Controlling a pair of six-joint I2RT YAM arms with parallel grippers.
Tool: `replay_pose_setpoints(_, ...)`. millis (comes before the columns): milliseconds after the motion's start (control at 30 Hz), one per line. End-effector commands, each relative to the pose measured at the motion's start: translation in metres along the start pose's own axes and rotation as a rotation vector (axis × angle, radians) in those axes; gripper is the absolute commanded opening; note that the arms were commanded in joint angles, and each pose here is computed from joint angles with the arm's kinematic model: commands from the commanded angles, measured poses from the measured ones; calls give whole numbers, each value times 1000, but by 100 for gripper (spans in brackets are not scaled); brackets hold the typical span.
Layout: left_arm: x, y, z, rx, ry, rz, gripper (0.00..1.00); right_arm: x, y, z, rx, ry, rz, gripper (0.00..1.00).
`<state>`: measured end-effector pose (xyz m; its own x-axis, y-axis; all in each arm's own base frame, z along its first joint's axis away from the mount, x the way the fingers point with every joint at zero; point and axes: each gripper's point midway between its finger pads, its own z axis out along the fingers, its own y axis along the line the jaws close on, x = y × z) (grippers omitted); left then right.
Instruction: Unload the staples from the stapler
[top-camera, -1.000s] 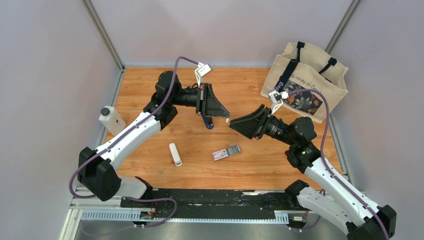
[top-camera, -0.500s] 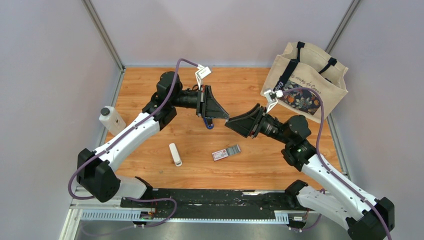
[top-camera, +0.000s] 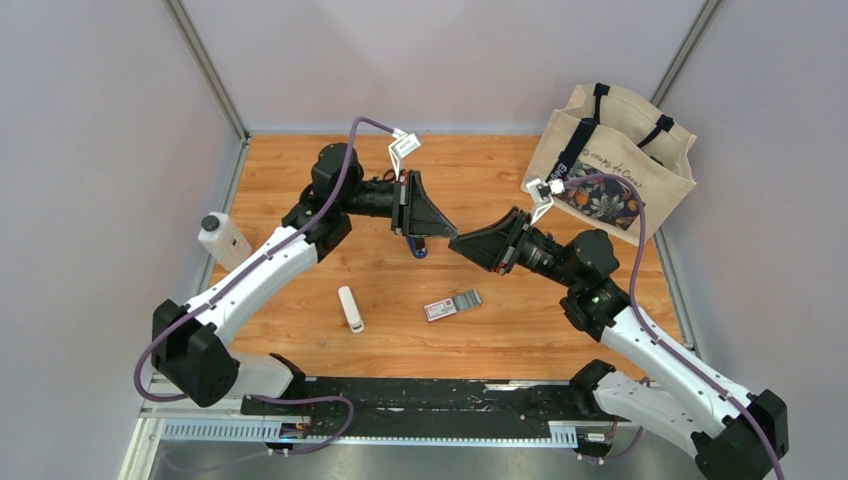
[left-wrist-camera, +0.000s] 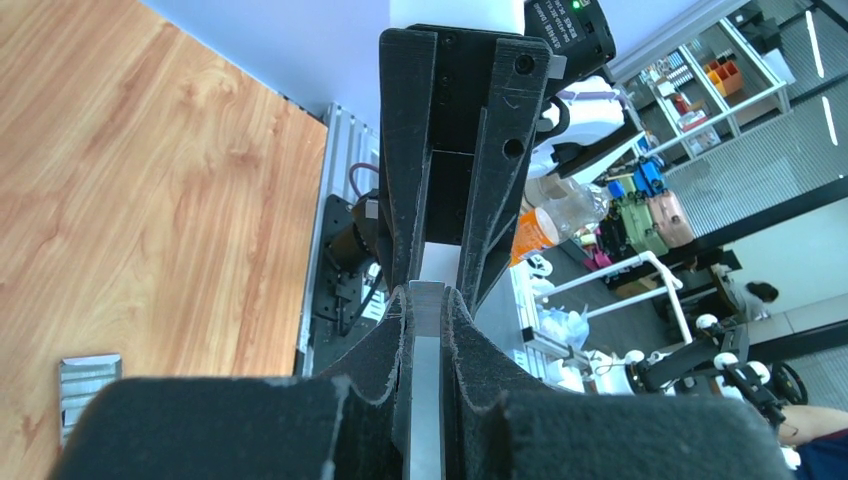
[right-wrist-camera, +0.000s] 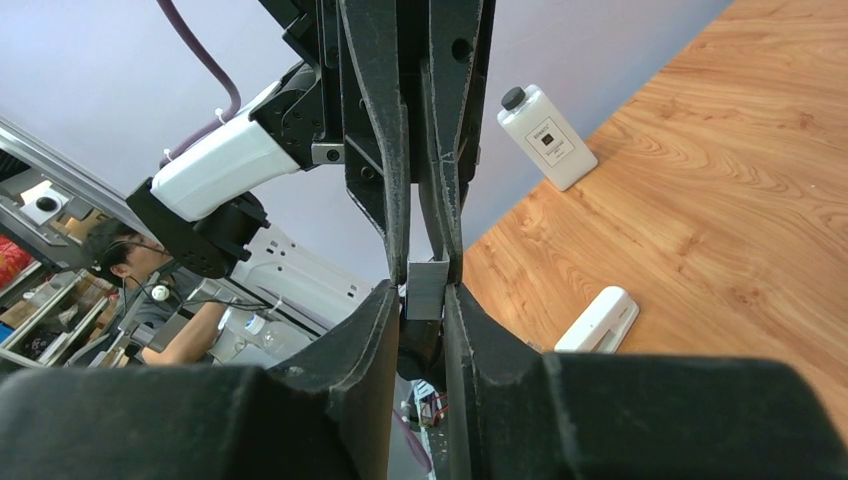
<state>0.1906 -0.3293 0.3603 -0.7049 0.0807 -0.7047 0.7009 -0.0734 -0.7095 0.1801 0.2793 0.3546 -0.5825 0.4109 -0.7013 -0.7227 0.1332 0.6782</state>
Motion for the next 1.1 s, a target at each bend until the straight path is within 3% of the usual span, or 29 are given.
replay_pose_setpoints(0,-4,-15,-5,9,-10,68,9,-16,17,1,-45,-61,-44,23)
replay_pose_setpoints(133,-4,-12,-5,-3,-9,83,10,-17,14,0,-23,-69,-44,19)
replay_pose_setpoints(233,-2,-10,-7,-27,-2,105,24,-16,12,-1,-10,-63,-44,17)
replay_pose_setpoints(333,-1,-8,-11,-73,10,125,44,-11,6,-3,23,-42,-46,15)
replay_pose_setpoints(367,-1,-9,-13,-84,16,122,55,-5,-1,-5,51,-22,-38,15)
replay_pose_setpoints(400,-4,-9,-15,-98,9,128,57,-4,-2,-7,64,-17,-40,15)
replay_pose_setpoints(433,-6,-9,-17,-107,5,149,69,4,-12,-10,103,11,-38,15)
replay_pose_setpoints(533,-11,1,-26,-174,5,170,76,21,-31,-20,187,73,-38,15)
replay_pose_setpoints(700,-16,27,-52,-354,4,183,77,54,-76,-40,381,204,-54,14)
replay_pose_setpoints(733,-14,37,-58,-396,44,258,78,66,-93,-47,453,253,-39,14)
replay_pose_setpoints(900,20,83,-99,-669,234,333,78,99,-140,-69,629,404,-51,16)
replay_pose_setpoints(1067,56,109,-130,-804,344,383,78,129,-173,-81,764,529,-50,19)
